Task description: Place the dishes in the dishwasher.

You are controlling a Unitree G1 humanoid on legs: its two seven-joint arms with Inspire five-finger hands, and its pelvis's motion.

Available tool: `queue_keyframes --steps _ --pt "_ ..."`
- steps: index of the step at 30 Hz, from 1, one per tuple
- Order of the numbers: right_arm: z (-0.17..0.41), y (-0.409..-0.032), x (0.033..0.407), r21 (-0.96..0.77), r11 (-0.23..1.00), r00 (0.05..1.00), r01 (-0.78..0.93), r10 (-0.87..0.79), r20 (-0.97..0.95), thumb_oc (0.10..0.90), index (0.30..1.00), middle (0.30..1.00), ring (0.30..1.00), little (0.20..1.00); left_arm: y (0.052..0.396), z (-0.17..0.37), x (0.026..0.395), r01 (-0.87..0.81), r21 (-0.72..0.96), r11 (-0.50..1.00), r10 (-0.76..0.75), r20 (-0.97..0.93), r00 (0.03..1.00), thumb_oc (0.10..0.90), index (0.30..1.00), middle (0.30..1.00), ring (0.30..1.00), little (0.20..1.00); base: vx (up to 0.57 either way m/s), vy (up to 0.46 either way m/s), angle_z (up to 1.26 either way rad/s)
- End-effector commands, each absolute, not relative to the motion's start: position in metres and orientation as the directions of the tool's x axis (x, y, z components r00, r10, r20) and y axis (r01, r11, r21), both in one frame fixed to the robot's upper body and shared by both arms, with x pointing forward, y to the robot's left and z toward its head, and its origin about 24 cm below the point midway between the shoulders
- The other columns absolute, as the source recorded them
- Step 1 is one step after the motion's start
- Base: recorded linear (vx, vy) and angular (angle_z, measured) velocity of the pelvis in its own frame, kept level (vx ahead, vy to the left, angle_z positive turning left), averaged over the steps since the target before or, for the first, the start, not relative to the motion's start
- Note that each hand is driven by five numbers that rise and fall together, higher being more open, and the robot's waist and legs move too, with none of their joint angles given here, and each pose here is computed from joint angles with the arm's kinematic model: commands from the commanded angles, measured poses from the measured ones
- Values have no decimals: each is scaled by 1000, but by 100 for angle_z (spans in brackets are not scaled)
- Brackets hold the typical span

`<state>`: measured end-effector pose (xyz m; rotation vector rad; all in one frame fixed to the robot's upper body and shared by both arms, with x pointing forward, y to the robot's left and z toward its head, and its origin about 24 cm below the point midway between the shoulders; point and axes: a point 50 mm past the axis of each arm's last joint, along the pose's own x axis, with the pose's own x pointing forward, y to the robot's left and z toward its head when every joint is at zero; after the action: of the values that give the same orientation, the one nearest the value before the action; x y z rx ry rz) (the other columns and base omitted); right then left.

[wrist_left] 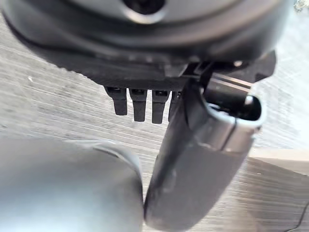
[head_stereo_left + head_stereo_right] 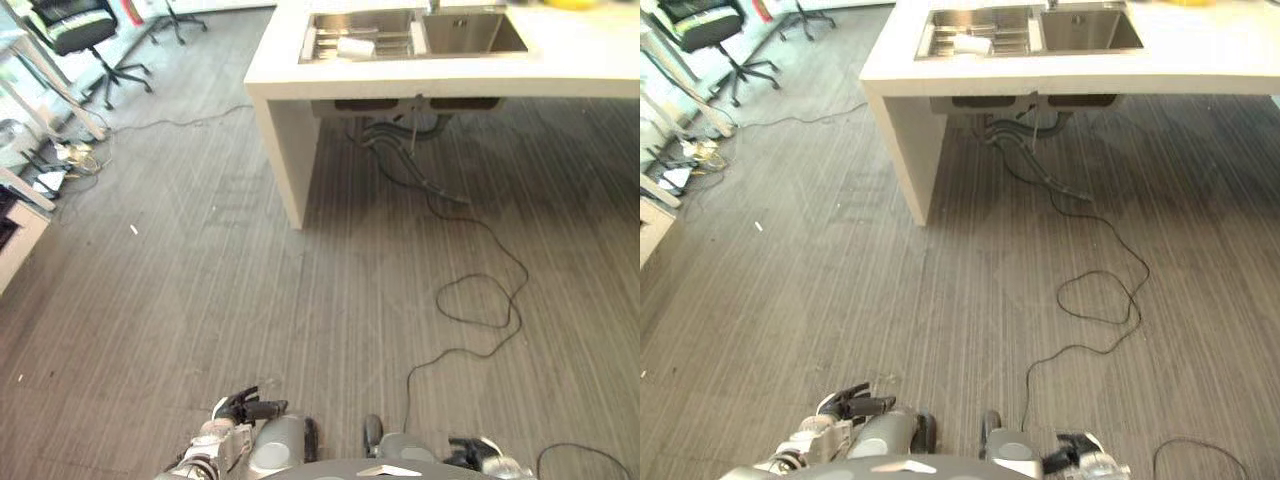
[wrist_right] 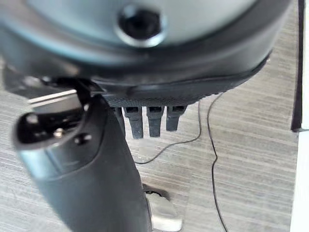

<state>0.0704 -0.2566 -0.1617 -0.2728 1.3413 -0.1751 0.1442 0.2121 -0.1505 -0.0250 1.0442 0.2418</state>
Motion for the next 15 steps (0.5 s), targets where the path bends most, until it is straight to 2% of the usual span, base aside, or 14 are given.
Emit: queue_keyframes --steps 1,4,8,10,11,13,15 --pt "-156 -279 60 -375 925 208 -55 -357 -911 800 900 900 900 900 200 -157 128 -156 187 970 239 -859 453 800 900 900 900 900 326 59 -2" --pt "-157 -278 57 -399 910 201 -112 -373 -906 800 900 900 900 900 202 -155 129 -151 247 957 290 -838 462 800 900 900 900 900 353 25 14" --pt "-157 -275 59 -426 897 216 -115 -396 -893 800 900 900 900 900 212 -143 147 -222 304 926 377 -752 541 800 900 900 900 900 431 35 -37" --pt "-159 -268 63 -417 904 244 -94 -385 -890 800 900 900 900 900 241 -105 193 -318 396 861 498 -538 680 800 900 900 900 900 503 113 -76" --pt "-159 -268 63 -417 904 244 -94 -385 -890 800 900 900 900 900 241 -105 193 -318 396 861 498 -538 680 800 900 900 900 900 394 87 -75" --pt "-159 -264 66 -409 906 264 -113 -369 -891 800 900 900 900 900 266 -63 233 -397 445 803 560 -334 758 800 900 900 900 900 340 91 -45" --pt "-158 -263 76 -401 903 313 -155 -340 -887 800 900 900 900 900 289 30 292 -495 451 742 533 50 845 800 900 900 900 900 345 124 10"
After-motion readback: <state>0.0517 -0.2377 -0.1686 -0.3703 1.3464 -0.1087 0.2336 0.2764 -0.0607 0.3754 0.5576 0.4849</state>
